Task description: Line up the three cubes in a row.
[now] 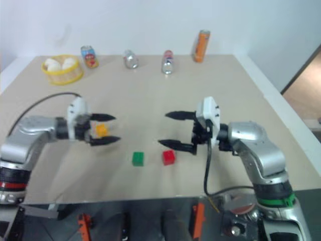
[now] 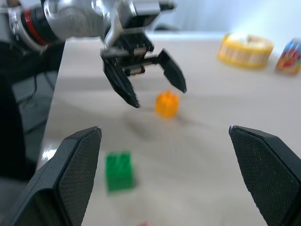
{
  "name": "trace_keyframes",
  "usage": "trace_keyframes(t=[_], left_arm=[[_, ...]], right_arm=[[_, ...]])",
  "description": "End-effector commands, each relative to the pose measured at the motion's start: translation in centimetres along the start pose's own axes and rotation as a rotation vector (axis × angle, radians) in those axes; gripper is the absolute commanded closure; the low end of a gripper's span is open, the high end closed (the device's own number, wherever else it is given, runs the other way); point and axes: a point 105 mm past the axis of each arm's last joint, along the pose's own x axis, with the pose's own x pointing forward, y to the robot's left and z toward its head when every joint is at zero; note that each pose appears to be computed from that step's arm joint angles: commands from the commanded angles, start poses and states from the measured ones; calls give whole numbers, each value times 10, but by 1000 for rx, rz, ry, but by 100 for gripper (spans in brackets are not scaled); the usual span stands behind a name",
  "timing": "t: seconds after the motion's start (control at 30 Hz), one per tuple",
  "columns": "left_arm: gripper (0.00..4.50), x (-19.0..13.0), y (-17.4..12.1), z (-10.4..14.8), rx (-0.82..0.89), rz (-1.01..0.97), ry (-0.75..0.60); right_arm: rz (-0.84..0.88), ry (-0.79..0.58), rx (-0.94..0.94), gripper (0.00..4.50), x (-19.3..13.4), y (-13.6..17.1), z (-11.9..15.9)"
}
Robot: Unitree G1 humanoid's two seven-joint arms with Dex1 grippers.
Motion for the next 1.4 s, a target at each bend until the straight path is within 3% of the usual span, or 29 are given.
trace_keyframes(t=[0.03, 0.2, 0.5, 0.7, 1.03, 1.17, 1.4], left_arm=[[1, -13, 23, 5, 29, 59, -23], [1, -12, 43, -8, 35, 58, 25], [1, 8, 42, -45, -4, -34, 143], [1, 15, 46, -56, -3, -16, 176], [314, 16, 47, -60, -13, -15, 175], [312, 11, 31, -58, 6, -119, 166], [312, -3, -33, -59, 44, -376, 196]], right_arm=[[3, -27, -36, 0, 9, -7, 7], [13, -14, -57, 0, 17, -12, 1], [3, -10, -71, 0, 15, -12, 2], [-14, -4, -72, 0, 13, -12, 2], [-22, -1, -69, 0, 11, -11, 1], [0, -8, -65, 0, 10, -6, 4], [100, 36, -55, 0, 3, 16, 4]])
